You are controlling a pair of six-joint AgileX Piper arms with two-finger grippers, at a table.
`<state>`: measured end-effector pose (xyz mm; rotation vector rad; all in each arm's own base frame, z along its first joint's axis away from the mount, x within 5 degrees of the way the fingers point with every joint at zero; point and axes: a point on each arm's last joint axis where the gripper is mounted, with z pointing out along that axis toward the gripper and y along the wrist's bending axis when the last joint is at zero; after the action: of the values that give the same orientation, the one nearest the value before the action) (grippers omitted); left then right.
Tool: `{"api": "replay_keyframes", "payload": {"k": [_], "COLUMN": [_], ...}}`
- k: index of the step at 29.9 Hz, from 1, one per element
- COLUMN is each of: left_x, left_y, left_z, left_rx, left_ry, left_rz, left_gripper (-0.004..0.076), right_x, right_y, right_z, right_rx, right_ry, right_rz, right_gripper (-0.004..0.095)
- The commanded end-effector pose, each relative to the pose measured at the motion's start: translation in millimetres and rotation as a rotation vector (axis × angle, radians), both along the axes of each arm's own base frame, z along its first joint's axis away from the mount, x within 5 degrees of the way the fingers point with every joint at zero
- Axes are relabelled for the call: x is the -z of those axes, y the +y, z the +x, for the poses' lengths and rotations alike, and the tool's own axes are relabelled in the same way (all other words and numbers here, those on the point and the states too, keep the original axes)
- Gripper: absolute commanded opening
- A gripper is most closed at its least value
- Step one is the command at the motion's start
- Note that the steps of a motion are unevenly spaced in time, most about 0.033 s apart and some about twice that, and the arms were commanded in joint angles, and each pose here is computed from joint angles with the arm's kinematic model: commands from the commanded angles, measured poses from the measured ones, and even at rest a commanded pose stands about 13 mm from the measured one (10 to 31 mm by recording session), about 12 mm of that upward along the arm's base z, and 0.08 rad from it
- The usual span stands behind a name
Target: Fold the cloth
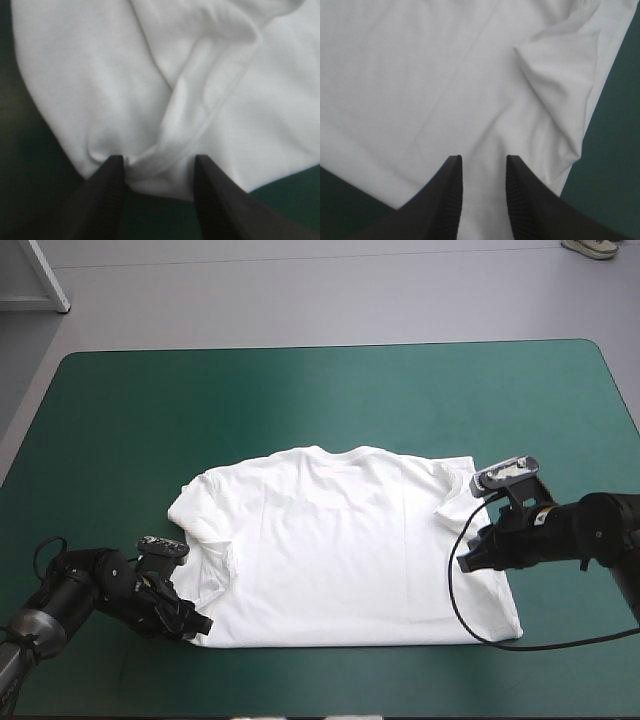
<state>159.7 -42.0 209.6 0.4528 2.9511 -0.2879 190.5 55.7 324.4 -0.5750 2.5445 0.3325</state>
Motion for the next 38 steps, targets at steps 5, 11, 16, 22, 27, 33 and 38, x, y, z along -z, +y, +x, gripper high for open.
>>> {"api": "replay_keyframes", "payload": {"k": [5,11,16,22,27,33,38], "left_x": [-5.8,-6.0,-6.0,-6.1,-6.5,-6.6,-6.6], "left_y": [3.0,2.4,2.2,2.2,1.8,1.5,1.5], "left_z": [2.1,2.5,1.9,2.8,5.2,5.6,5.6], "left_rx": [0.003,-0.001,-0.001,-0.001,-0.008,-0.014,-0.014], "left_ry": [-0.016,-0.020,-0.013,-0.023,-0.049,-0.052,-0.052], "left_rz": [0.044,0.036,0.035,0.034,0.029,0.025,0.025], "left_gripper": [0.0019,0.0019,0.0019,0.0019,0.0019,0.0019,0.0019], "right_x": [47.0,43.0,39.5,42.6,46.9,67.8,87.5], "right_y": [-5.3,-13.4,-21.3,-22.1,-21.4,-22.2,-22.0], "right_z": [-23.9,-37.8,-56.6,-59.5,-54.3,-56.6,-52.9], "right_rx": [0.045,0.089,0.108,0.127,0.148,0.158,0.160], "right_ry": [0.117,0.058,0.121,0.102,0.049,0.086,0.151], "right_rz": [-0.009,-0.049,-0.113,-0.104,-0.084,-0.091,-0.110], "right_gripper": [0.0285,0.0285,0.0319,0.0495,0.0467,0.0441,0.0441]}}
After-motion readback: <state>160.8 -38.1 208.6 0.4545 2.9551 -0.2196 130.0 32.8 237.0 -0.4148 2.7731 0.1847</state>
